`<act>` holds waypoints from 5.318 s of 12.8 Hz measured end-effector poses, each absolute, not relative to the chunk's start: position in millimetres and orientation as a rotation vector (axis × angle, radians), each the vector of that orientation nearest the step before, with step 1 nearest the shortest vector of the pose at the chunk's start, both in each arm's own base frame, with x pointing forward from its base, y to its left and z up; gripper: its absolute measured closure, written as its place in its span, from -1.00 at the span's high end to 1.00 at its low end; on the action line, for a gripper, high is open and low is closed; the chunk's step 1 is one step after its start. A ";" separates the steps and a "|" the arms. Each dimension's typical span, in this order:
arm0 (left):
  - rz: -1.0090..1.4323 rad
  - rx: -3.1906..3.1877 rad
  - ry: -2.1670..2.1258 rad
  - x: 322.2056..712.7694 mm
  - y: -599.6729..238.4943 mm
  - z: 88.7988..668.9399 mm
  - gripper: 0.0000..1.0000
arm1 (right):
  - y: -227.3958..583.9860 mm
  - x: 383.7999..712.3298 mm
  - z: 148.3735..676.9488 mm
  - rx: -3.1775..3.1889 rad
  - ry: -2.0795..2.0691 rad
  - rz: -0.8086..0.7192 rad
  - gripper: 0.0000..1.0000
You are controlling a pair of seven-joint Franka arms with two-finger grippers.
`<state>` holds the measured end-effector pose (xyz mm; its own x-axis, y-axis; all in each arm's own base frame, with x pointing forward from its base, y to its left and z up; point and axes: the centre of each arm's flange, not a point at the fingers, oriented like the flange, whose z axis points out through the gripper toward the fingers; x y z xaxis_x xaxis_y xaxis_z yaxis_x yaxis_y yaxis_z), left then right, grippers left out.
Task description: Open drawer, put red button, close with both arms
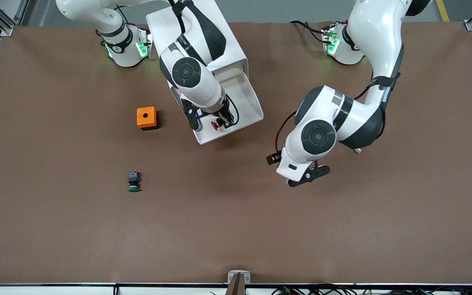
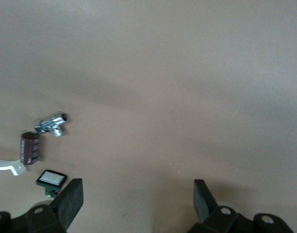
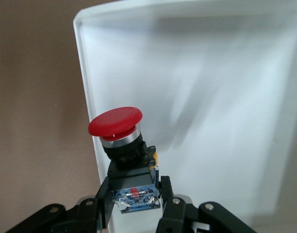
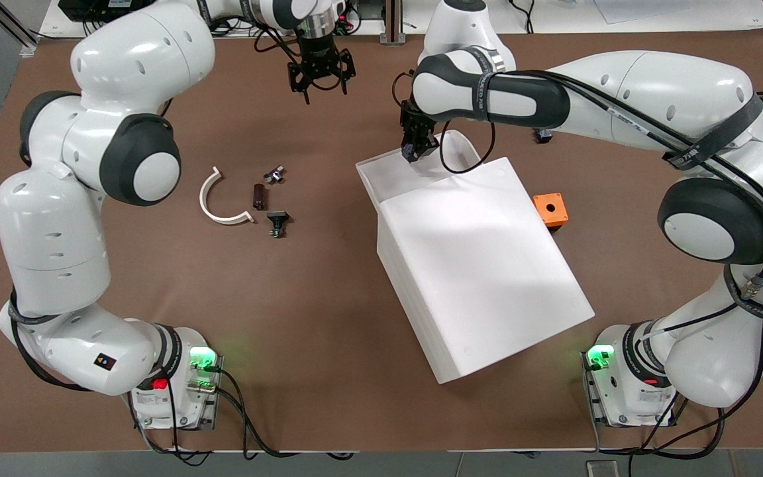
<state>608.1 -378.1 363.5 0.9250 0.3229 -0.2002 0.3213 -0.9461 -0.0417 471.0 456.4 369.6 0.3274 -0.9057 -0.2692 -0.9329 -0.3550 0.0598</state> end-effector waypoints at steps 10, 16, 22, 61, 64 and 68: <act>0.312 -3.193 -0.530 566.9 -475.0 314.7 1.00 | 310.8 579.6 470.5 -2.656 1.476 0.258 1.00; 0.362 -3.156 -0.517 518.9 -524.9 291.6 1.00 | 149.9 625.2 503.3 -2.938 0.828 0.262 1.00; 0.407 -3.101 -0.550 456.2 -573.2 281.1 1.00 | 9.8 619.0 552.9 -3.075 0.286 0.153 1.00; 0.022 -3.109 -0.222 583.8 -49.1 627.3 1.00 | -15.6 553.2 635.7 -3.166 0.142 -0.168 1.00; 0.032 -3.122 -0.226 545.5 -37.9 638.3 1.00 | -15.4 555.2 632.1 -3.167 0.141 -0.157 1.00; 0.016 -3.116 -0.230 525.6 -37.4 647.4 1.00 | -15.4 559.3 624.6 -3.170 0.142 -0.136 1.00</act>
